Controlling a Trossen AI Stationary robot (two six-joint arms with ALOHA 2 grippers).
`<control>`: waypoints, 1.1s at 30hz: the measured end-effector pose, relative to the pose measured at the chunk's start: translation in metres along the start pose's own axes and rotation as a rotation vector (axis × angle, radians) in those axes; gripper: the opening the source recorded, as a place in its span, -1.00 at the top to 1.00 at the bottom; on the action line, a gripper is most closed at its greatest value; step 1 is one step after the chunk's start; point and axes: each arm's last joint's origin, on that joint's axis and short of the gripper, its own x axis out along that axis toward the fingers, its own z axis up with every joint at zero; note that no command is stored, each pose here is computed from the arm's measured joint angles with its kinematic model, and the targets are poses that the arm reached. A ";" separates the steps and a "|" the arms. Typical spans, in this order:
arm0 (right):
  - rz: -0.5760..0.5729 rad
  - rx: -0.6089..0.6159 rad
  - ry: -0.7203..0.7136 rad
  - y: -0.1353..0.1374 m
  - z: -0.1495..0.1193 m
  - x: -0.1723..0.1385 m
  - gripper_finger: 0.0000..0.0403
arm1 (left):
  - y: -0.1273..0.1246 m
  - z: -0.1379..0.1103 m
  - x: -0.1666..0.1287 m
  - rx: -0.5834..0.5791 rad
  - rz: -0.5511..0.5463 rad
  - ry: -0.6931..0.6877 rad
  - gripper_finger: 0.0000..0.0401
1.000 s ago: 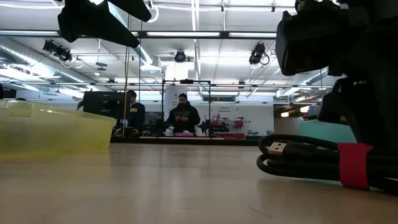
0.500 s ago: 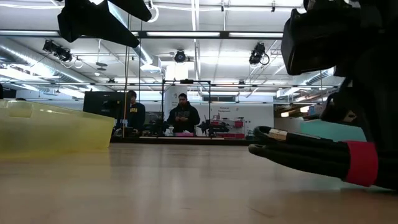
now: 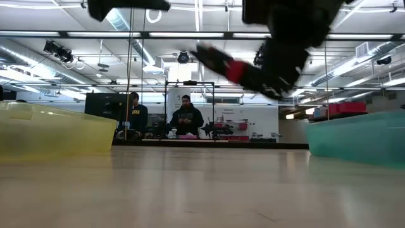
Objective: Pick & Place USB Port
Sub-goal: Put the black charger cable into the yellow bin
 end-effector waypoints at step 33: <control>0.042 -0.228 -0.632 0.025 0.048 -0.082 0.83 | 0.006 0.062 0.038 0.020 -0.110 -0.283 0.72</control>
